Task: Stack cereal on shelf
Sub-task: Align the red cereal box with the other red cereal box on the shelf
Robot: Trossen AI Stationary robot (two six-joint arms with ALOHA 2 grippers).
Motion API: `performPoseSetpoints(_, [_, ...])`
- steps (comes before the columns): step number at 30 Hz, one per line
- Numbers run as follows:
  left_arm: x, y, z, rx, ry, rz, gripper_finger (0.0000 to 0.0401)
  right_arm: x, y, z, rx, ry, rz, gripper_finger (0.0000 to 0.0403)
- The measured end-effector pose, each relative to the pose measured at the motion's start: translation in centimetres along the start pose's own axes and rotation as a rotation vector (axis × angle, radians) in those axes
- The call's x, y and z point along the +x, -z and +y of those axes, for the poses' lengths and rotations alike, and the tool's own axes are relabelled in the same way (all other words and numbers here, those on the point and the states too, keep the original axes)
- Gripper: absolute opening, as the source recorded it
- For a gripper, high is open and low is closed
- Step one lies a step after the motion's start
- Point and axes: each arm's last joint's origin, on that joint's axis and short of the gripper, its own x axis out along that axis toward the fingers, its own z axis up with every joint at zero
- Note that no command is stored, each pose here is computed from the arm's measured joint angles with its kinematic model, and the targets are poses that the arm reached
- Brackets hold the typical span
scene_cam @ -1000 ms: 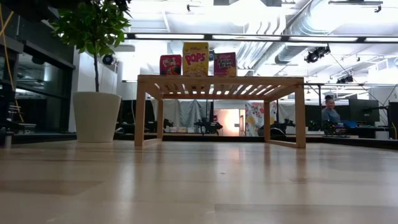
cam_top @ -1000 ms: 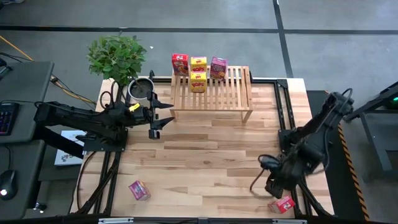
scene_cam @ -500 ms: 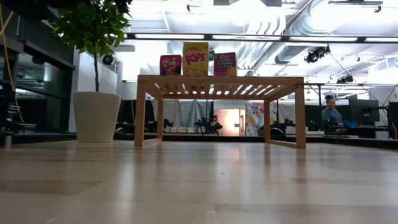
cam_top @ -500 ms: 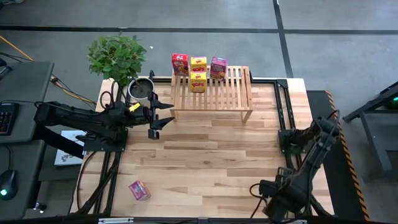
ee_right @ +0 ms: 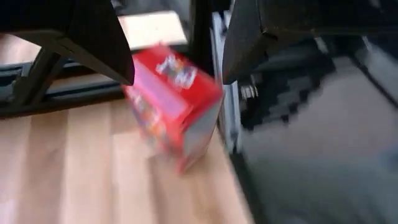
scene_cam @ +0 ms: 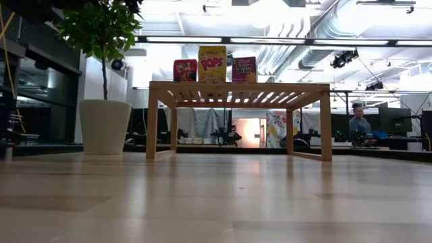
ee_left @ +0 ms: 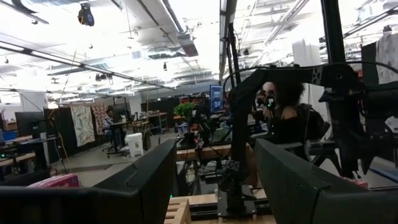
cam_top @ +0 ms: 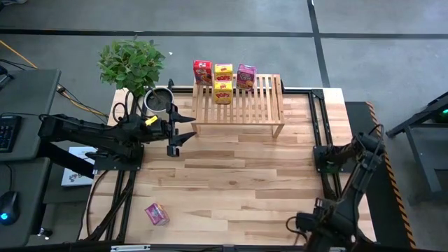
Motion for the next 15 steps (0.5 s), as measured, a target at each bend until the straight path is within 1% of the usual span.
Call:
performPoseSetpoints(1, [0.0,0.0,-0.01,0.0,0.003,-0.001,0.0207,0.09,0.28,0.09,-0.056,-0.007,0.021,0.0236])
performPoseSetpoints(3, [0.0,0.0,-0.03,-0.004,0.007,-0.001,0.0207,0.14,0.58,0.26,-0.115,-0.025,0.051,0.0236])
performPoseSetpoints(6, [0.0,0.0,-0.03,-0.035,0.007,-0.001,0.0207,0.17,0.53,0.26,-0.109,-0.017,0.031,0.0236])
performPoseSetpoints(11, [0.0,0.0,-0.03,-0.034,0.007,-0.001,0.0207,0.22,0.73,0.28,-0.222,-0.013,0.027,0.0236])
performPoseSetpoints(15, [0.0,0.0,-0.03,-0.034,0.007,-0.001,0.0207,0.35,1.05,0.3,-0.257,0.029,-0.055,0.0236])
